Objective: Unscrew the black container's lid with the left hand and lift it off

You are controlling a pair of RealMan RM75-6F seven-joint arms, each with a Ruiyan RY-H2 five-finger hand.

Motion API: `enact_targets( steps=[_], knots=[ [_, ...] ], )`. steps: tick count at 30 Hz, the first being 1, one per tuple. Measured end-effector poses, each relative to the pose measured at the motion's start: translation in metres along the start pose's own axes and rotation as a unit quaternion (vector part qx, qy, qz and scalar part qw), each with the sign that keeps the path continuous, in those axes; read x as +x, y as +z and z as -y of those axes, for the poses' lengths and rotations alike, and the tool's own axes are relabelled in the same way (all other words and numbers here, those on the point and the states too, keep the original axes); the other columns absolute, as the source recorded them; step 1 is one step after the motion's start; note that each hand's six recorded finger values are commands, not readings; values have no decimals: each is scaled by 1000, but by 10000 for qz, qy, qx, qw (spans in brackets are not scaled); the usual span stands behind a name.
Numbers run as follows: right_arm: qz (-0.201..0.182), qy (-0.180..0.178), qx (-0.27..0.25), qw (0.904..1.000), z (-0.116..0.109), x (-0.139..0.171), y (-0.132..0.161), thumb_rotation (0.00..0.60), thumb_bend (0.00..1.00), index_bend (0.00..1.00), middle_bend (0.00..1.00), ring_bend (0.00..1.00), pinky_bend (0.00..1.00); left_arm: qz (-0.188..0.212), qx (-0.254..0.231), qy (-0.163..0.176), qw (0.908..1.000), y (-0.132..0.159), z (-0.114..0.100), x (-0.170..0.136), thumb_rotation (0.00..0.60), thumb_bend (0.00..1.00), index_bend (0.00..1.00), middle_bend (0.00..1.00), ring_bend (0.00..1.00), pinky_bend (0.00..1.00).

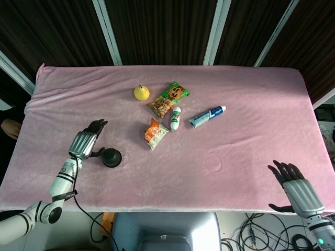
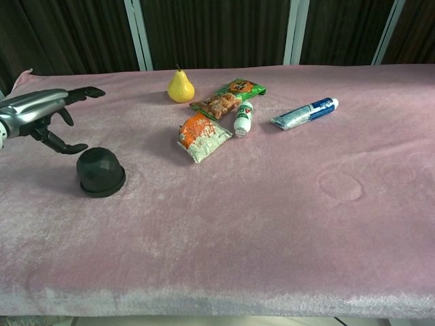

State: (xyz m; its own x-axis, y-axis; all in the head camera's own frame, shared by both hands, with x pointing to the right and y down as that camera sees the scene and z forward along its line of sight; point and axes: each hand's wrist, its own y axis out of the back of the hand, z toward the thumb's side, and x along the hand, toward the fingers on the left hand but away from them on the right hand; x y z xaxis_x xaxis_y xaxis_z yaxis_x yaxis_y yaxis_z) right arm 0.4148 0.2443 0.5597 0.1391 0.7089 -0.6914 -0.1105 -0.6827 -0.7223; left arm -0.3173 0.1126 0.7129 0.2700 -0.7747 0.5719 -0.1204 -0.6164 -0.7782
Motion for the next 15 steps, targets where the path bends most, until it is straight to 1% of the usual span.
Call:
enact_targets(
  steps=[4,7,10,15],
  knots=[
    [1,26,11,10000,1,0,0,600,101,0,0,0,176,153,-221,-125,9996,7,-8,-27,600,312,53,24,49,324],
    [-3,21,11,10000,1,-1,1,600,101,0,0,0,176,234,-251,-196,9992,7,-7,-39,600,312,49,17,43,317],
    [3,38,18,10000,2,-1,1,600,101,0,0,0,176,260,-228,-242,9991,5,-2,-43,600,311,44,11,33,295],
    [3,73,32,10000,3,-1,1,600,101,0,0,0,176,164,-165,-314,9992,-6,9,-44,600,313,40,0,6,281]
  ],
)
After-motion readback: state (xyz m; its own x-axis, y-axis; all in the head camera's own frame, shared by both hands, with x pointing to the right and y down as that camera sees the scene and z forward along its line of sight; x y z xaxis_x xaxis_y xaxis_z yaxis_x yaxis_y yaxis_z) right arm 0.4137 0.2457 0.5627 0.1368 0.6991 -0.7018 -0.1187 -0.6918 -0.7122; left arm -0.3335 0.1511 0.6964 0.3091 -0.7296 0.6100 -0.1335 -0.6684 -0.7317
